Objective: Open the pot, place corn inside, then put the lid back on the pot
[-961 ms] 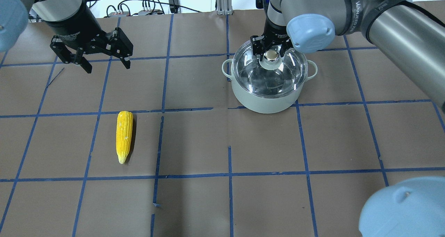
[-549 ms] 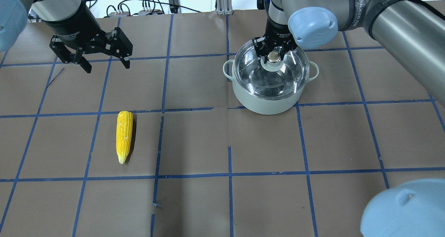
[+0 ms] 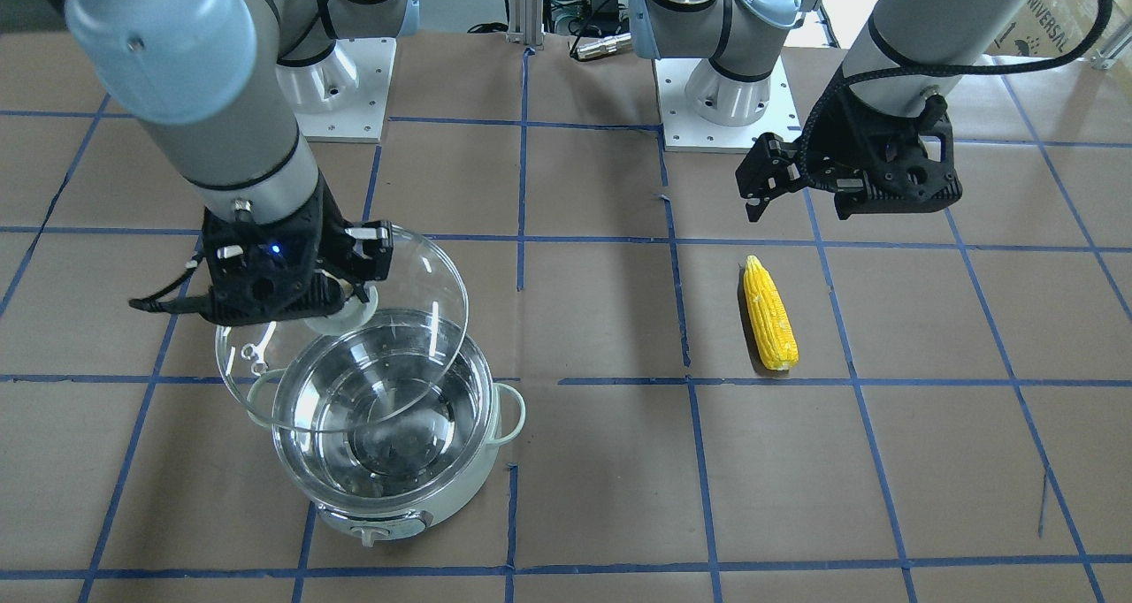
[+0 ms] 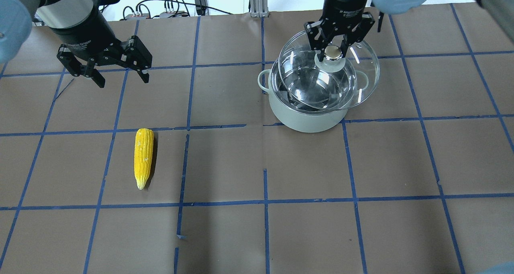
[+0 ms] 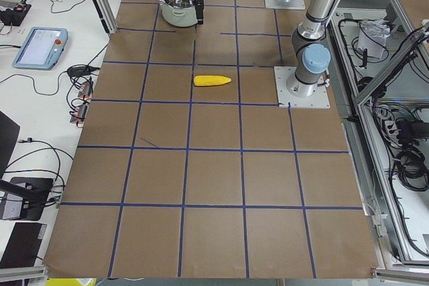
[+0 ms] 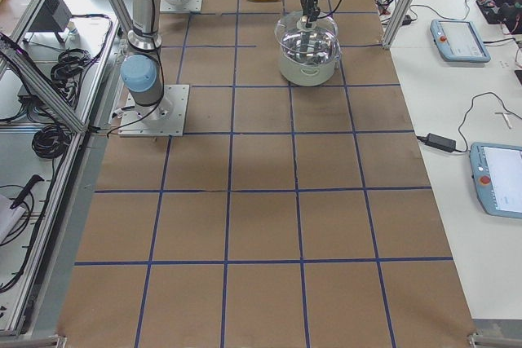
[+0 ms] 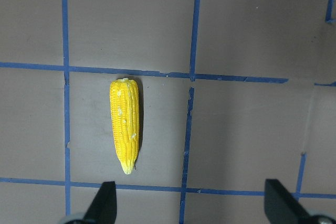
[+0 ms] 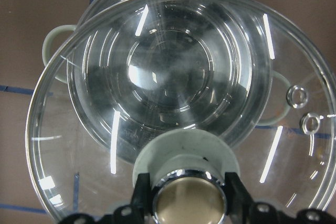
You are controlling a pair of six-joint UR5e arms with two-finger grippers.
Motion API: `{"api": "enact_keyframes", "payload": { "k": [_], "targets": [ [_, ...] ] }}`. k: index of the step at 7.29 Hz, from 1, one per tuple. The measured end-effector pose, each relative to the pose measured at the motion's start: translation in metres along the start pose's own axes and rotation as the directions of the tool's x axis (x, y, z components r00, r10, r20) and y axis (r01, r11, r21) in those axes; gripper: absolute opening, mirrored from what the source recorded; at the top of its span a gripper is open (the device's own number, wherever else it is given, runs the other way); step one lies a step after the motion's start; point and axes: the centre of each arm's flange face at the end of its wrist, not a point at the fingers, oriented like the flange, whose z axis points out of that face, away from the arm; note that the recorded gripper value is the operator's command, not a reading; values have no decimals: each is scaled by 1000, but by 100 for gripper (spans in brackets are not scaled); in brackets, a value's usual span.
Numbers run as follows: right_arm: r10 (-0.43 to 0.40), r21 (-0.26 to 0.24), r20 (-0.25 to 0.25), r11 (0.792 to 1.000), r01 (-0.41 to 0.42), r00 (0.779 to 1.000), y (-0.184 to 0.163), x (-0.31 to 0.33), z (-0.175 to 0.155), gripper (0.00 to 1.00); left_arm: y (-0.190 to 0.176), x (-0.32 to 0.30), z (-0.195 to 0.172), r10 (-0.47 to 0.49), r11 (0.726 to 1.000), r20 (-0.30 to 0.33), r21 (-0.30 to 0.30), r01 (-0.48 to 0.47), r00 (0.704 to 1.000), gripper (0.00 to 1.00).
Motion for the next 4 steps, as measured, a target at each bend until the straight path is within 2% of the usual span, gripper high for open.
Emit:
{"api": "enact_keyframes", "payload": {
  "k": [2,4],
  "targets": [
    [-4,-9,6,1000,4,1000,53,32,-49,40,-8,-15,46,59,997,-10,-47,-60,998,100],
    [20,-29,11,999,-20,1000,106,56,-55,37,-18,-32,124,83,995,-14,-49,-84,996,100]
  ]
}}
